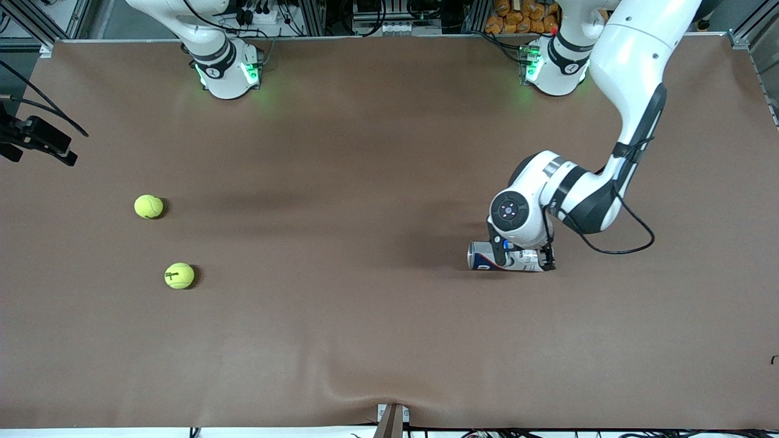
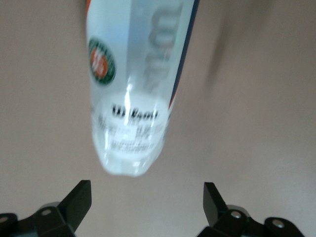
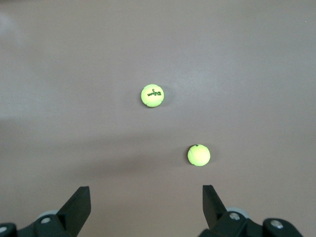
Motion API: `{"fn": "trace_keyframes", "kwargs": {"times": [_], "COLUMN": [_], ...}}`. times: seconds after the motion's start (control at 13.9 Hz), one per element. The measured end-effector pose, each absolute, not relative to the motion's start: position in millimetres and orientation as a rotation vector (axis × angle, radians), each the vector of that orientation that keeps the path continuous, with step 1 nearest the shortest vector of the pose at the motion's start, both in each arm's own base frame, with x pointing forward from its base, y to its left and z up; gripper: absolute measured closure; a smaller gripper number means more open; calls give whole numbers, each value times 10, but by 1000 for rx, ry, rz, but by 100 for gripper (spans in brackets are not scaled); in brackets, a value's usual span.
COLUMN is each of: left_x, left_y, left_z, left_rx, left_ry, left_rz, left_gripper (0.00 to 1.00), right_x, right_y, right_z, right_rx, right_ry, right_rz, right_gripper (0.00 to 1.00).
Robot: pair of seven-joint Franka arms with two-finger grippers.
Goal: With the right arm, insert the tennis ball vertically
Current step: 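Close the left gripper around the tube's closed end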
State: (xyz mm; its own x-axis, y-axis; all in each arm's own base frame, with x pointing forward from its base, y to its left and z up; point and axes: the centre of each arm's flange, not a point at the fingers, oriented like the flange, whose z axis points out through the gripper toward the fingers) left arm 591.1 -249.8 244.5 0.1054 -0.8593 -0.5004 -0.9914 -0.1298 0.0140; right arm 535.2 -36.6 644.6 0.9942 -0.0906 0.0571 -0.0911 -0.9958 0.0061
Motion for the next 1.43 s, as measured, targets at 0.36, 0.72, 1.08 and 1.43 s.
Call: {"fn": "trace_keyframes", "kwargs": {"times": [0.36,0.72,1.08,1.43], "left_x": [5865,5915,5900,5920], "left_y": [-2793,-2769,-2789,-2765], "left_z": [2283,2191,2112,2068], "left_rx": [-2070,-2037,-2013,-1972], "left_ry": [1808,1805,1812,1810], "left_rz": [553,559,570,572], "left_gripper": [0,0,0,0], "right_x": [5352,5351,5351,5351], "right_y": [-367,-368,-370,-371], "right_z": [6445,6444,6443,6443], "right_rx": [3128,3129,3129,3129], "right_ry": [-143,-143,-144,-144], "right_rz": [88,87,86,86], "right_gripper": [0,0,0,0]}}
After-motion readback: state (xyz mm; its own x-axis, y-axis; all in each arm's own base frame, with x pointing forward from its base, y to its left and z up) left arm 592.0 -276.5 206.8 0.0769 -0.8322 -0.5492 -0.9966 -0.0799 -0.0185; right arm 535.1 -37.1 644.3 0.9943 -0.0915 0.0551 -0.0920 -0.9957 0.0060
